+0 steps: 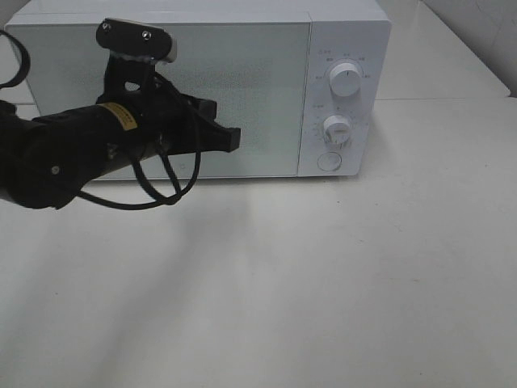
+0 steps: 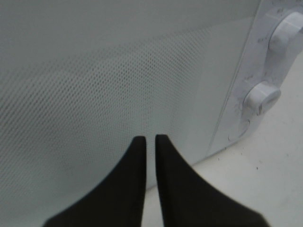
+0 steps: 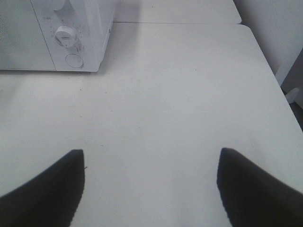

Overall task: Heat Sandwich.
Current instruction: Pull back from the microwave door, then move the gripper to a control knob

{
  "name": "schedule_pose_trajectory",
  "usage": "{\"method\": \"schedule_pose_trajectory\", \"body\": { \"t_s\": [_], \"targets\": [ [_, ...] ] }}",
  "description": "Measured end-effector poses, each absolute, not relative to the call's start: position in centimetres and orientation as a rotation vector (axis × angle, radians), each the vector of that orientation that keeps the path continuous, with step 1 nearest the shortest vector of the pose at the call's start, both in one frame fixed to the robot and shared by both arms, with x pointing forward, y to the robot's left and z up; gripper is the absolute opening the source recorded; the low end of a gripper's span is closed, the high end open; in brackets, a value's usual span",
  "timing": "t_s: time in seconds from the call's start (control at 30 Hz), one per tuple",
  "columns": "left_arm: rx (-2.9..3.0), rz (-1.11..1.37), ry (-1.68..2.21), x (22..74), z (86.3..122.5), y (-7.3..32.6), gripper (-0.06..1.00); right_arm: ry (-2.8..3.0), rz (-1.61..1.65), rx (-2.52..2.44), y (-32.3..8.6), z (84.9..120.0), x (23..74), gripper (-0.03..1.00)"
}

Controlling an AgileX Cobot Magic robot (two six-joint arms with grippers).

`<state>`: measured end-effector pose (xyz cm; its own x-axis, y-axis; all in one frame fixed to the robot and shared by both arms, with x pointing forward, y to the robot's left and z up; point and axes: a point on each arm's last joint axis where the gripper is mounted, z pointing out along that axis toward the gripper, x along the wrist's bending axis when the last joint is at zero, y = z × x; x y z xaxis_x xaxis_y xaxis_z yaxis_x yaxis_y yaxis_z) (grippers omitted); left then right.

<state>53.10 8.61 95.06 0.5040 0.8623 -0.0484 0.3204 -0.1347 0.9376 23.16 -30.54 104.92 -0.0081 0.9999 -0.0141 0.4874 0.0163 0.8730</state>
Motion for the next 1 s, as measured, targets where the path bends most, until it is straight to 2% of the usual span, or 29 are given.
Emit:
{"method": "schedule_pose_trajectory", "body": {
  "t_s": [0.03,0.1,0.13,0.17,0.23,0.33,0.63,1.0],
  "targets": [
    [1.714,0.634,1.024,52.7,95.0,8.9,0.26,1.584,0.915,1.559,-30.5,104.9,23.2,0.75],
    [1.755,0.605,1.055,52.0,94.8,9.4,0.57,1.584,0.915,1.559,-30.5,104.9,23.2,0.75],
    [1.755,0.605,1.055,52.0,94.8,9.4,0.57,1.584,0.915,1.559,-30.5,104.9,23.2,0.75],
    [1.802,0.573,1.09,51.3,94.4,9.8,0.81,1.584,0.915,1.559,-30.5,104.9,23.2,0.75],
    [1.848,0.543,1.115,50.9,94.0,10.0,0.92,1.584,0.915,1.559,-30.5,104.9,23.2,0.75],
    [1.936,0.482,1.157,50.2,93.5,10.3,0.96,1.584,0.915,1.559,-30.5,104.9,23.2,0.75],
    [2.193,0.259,1.318,48.5,94.3,12.1,0.96,1.584,0.915,1.559,-30.5,104.9,23.2,0.75],
    [2.292,0.012,1.619,50.5,99.4,16.7,0.97,1.584,0.915,1.559,-30.5,104.9,23.2,0.75]
  ]
}}
